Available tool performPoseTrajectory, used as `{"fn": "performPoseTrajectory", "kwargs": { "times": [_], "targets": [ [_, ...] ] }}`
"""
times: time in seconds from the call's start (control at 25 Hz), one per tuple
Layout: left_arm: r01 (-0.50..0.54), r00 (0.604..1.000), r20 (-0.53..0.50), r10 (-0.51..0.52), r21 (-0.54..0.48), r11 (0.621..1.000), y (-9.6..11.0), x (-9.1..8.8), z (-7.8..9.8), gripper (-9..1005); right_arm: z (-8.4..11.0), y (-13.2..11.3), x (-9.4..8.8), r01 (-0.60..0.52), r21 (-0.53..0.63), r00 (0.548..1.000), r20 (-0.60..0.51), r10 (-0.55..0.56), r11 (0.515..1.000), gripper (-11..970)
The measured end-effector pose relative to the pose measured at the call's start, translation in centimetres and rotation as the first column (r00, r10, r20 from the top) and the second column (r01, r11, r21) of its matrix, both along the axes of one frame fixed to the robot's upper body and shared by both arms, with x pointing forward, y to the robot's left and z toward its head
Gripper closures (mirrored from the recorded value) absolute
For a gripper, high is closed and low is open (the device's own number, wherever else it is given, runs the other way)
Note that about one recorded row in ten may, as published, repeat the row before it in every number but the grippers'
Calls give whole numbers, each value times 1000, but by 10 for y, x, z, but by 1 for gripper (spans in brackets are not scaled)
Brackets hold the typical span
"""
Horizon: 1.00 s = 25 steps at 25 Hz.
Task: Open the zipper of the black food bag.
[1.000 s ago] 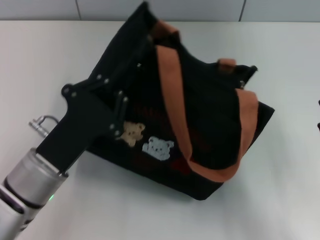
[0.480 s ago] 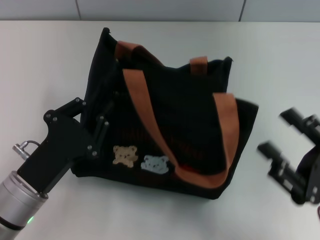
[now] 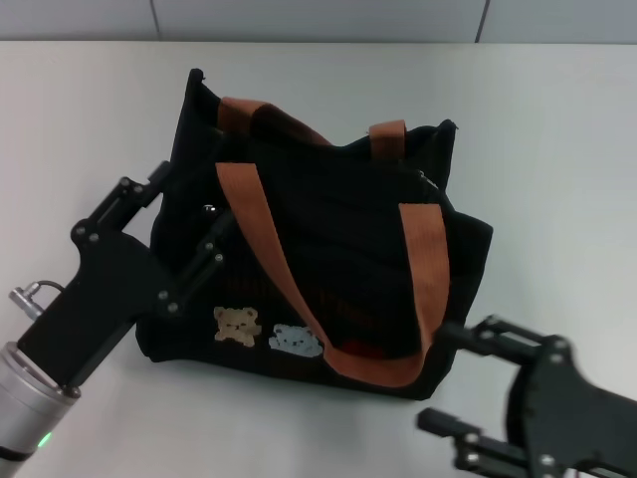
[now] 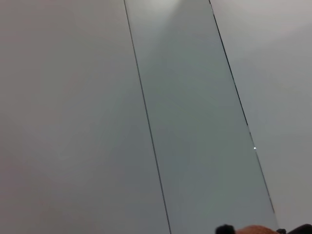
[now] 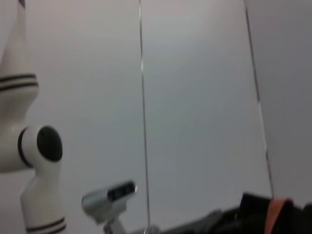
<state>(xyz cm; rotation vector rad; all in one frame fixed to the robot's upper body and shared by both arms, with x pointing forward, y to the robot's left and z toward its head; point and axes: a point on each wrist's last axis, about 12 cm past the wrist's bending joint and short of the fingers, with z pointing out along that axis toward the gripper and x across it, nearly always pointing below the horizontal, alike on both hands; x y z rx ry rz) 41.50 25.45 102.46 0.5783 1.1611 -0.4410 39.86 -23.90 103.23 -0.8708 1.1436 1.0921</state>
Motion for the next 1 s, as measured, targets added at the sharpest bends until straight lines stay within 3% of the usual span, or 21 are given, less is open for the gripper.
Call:
{"fn": "performPoseTrajectory", "kwargs": {
  "times": [0.16,0.24,0.44,0.64,0.8,1.0],
  "targets": [
    [18,999,-26,-18,-27,999,6,3,2,437,-9,13,16,-35,-99,998,-58,29,995,310],
    [24,999,-38,-25,-39,999,10,3,2,212,-13,21,24,-38,-140,997,-74,27,989,310],
    [25,999,-35,-27,-55,998,33,-9,6,175,-18,41,47,-3,-209,995,-98,-18,978,309],
    [12,999,-40,-14,-51,999,62,-33,11,172,-18,52,80,156,-248,979,-90,-183,956,309],
    [-9,998,-64,7,-27,1000,83,-54,14,173,-13,51,88,207,-222,970,-78,-229,953,309],
    [80,984,-161,-76,19,997,100,-79,17,173,-2,34,78,200,-123,977,-45,-206,972,310]
  ]
}}
